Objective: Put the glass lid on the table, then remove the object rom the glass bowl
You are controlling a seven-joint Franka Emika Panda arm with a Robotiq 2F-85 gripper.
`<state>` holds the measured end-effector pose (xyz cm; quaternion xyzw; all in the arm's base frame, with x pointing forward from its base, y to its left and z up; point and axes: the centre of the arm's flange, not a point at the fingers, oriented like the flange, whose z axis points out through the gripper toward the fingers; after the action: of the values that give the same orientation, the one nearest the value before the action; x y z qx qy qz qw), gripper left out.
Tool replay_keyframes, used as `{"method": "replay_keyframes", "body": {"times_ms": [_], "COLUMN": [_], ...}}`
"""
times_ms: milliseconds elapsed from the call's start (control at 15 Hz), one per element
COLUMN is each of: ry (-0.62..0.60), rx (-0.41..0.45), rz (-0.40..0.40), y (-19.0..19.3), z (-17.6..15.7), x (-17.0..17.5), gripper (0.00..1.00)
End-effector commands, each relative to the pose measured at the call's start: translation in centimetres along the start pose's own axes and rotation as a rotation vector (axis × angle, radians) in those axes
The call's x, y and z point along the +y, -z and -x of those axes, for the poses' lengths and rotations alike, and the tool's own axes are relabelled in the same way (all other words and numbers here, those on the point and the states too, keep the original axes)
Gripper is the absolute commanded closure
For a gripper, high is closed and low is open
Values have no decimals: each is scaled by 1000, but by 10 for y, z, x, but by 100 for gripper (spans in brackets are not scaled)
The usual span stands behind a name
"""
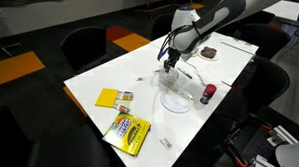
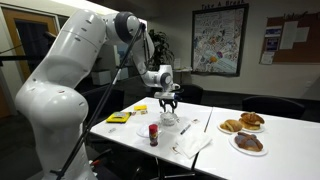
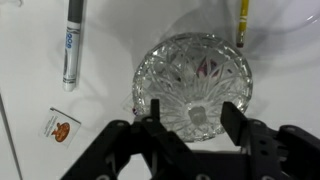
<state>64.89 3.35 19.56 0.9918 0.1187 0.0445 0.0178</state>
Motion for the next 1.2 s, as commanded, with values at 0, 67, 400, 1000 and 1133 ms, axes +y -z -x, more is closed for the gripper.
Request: {"method": "replay_keyframes", "body": {"times_ms": [0, 67, 400, 1000, 1133], "ry": [18, 17, 15, -40, -69], "rx": [11, 6, 14, 51, 72], "rz": [15, 12, 20, 13, 26], "y": [-5, -5, 2, 42, 57], "z": [-2, -2, -4, -10, -10], "x": [1, 1, 1, 22, 38], "gripper": [65, 71, 97, 96, 96]}}
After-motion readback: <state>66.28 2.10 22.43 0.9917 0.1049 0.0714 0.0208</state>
